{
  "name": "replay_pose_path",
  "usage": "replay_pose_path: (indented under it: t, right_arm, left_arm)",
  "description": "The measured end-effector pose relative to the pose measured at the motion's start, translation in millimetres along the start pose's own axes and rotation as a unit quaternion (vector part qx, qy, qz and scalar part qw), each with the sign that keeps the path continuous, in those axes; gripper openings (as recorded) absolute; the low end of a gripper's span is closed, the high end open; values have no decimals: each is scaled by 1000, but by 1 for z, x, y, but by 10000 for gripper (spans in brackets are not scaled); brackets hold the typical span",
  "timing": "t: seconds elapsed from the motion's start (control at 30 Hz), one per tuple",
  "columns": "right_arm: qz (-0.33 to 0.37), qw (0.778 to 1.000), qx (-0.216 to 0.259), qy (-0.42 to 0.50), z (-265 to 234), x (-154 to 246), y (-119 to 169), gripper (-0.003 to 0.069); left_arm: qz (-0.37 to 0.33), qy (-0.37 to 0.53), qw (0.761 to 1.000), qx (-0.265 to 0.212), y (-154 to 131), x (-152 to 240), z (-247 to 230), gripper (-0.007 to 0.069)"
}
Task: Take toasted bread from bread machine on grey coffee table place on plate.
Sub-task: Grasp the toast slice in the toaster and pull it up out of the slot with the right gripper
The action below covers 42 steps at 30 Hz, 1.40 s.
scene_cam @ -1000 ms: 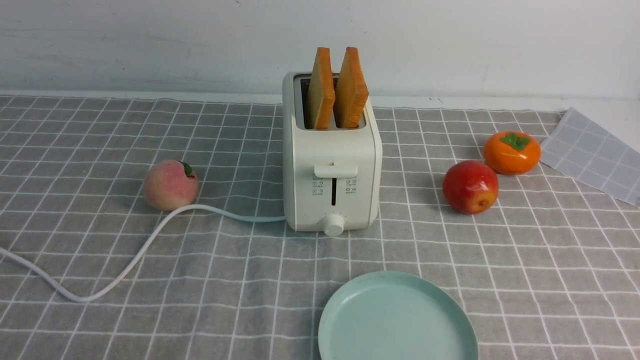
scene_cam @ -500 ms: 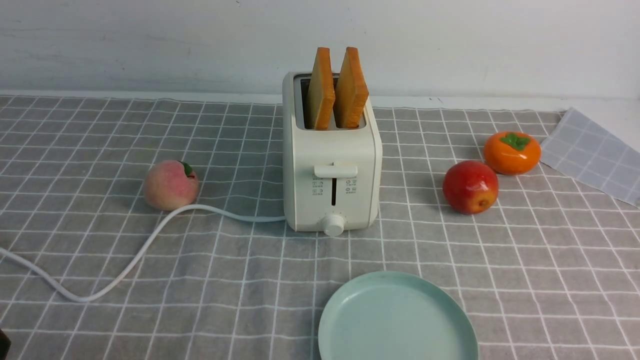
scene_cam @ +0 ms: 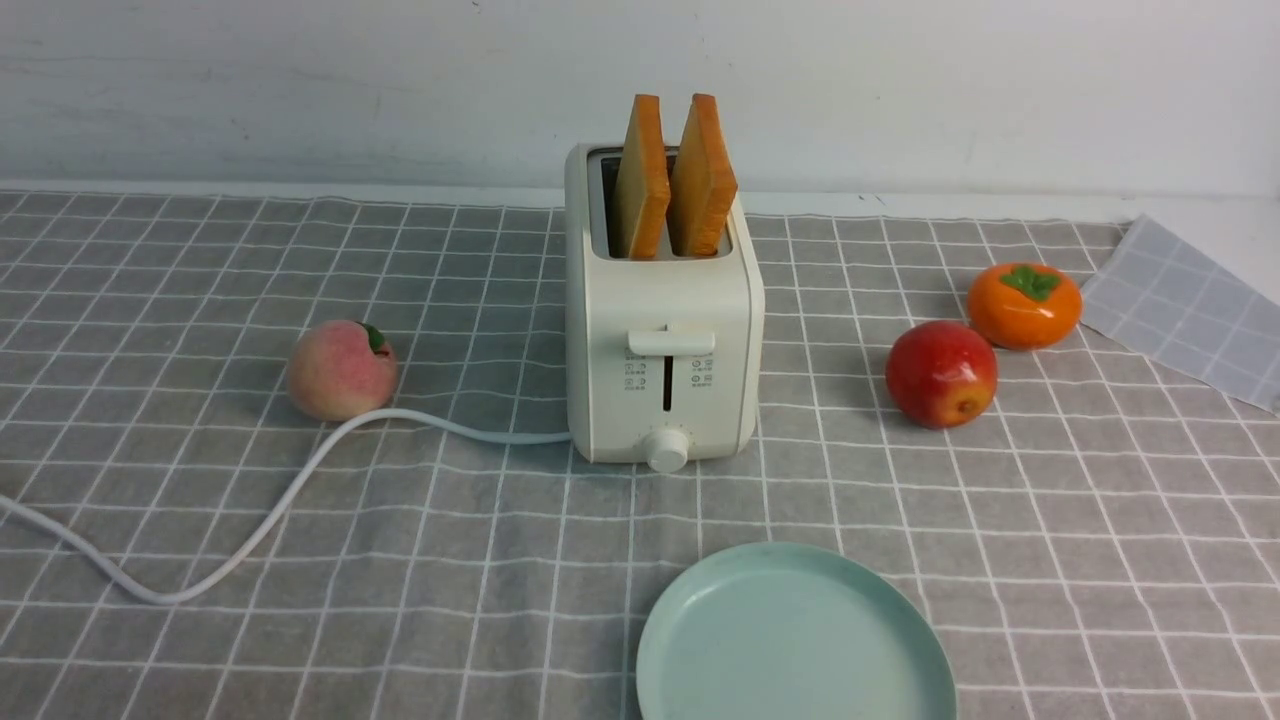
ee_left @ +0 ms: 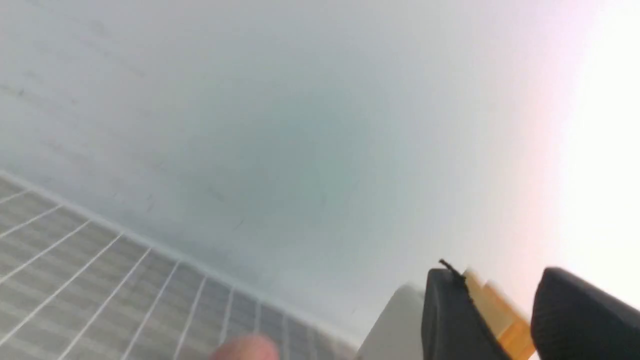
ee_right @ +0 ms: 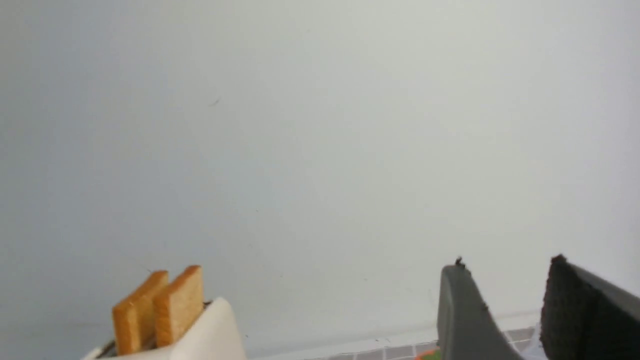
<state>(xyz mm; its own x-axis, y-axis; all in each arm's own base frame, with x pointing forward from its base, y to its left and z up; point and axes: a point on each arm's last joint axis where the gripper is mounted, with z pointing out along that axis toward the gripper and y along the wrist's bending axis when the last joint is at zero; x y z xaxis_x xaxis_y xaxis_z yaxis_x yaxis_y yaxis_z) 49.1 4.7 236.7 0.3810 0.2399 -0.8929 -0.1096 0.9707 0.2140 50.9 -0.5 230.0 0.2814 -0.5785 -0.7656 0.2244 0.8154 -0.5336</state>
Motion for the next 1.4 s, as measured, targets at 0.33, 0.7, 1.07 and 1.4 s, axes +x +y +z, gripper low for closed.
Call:
replay_pose_path:
  t: [0.33, 0.7, 1.07, 1.4]
  right_arm:
    - [101, 993, 30, -46, 39, -138, 27, 240]
    - [14, 942, 217, 254, 132, -150, 3, 240]
    - [58, 814, 31, 577, 160, -15, 39, 240]
    - [71, 760, -219, 608, 234, 29, 126, 282]
  left_arm:
    - [-29, -72, 995, 57, -73, -105, 20, 239]
    - [1, 246, 958, -151, -83, -113, 104, 239]
    - [33, 294, 937, -185, -45, -61, 96, 239]
    - [-76, 359, 910, -191, -44, -37, 86, 239]
